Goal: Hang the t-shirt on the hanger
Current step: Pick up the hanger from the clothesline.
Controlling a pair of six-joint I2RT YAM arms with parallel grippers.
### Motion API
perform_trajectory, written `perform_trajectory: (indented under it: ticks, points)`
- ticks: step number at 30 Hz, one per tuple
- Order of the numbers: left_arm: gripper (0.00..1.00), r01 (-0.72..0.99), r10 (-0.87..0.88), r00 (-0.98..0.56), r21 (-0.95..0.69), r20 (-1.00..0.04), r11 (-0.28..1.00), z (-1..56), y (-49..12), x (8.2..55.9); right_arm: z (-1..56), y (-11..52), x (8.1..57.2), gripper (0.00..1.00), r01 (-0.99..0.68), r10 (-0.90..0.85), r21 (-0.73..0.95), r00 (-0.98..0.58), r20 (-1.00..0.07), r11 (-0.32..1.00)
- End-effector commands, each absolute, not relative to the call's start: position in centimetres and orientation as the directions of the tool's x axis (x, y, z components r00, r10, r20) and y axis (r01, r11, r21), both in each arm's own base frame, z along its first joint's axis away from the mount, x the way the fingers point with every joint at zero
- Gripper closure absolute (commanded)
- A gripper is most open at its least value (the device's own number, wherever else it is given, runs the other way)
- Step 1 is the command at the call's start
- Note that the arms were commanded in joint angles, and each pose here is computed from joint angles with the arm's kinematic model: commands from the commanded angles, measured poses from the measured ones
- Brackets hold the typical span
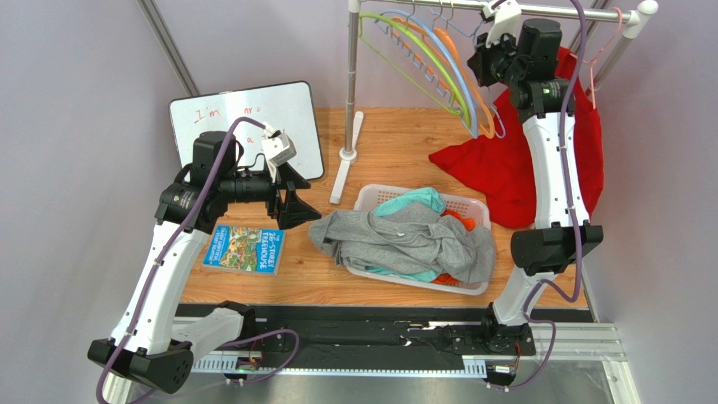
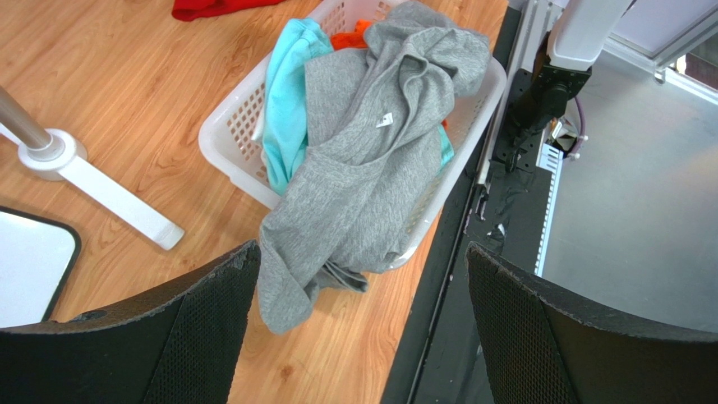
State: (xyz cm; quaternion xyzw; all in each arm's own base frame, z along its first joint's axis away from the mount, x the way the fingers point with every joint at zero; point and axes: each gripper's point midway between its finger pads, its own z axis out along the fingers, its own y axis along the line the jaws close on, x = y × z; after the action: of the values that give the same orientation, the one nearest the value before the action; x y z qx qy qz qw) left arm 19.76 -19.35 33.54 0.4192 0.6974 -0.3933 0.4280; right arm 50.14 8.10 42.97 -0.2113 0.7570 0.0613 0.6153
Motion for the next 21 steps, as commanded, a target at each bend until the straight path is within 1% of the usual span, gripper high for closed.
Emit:
perform_trajectory:
  ticks: [1,7,12,16,17,19,21]
  points:
    - [0.05,0.928,0.239,-0.264,-0.178,-0.935,0.327,33.8,-19.6,20.2,49.7,5.1,47.5,1.00,-0.287,-0.224,-0.216,0.003,-0.975,0.933]
    - [0.05,0.929,0.233,-0.263,-0.181,-0.936,0.322,33.9,-19.7,20.4,51.6,4.0,45.1,1.00,-0.267,-0.223,-0.227,0.045,-0.974,0.937]
    - [0.05,0.928,0.232,-0.264,-0.180,-0.936,0.326,34.0,-19.7,20.4,51.7,0.6,44.5,1.00,-0.186,-0.236,-0.238,0.030,-0.971,0.953]
    - [0.05,0.927,0.242,-0.259,-0.170,-0.935,0.334,33.8,-19.5,20.4,50.5,-0.9,43.0,1.00,-0.168,-0.271,-0.262,-0.034,-0.962,0.950]
    - [0.04,0.928,0.246,-0.257,-0.167,-0.935,0.334,33.8,-19.5,20.4,50.4,-0.9,41.6,1.00,-0.175,-0.277,-0.265,-0.050,-0.959,0.948]
    - [0.04,0.928,0.251,-0.264,-0.174,-0.931,0.330,33.5,-19.5,20.4,48.2,-1.2,40.5,1.00,-0.193,-0.303,-0.278,-0.111,-0.947,0.941]
    - [0.04,0.927,0.254,-0.265,-0.174,-0.930,0.331,33.3,-19.5,20.4,46.1,-1.0,37.7,1.00,-0.220,-0.324,-0.284,-0.171,-0.930,0.933]
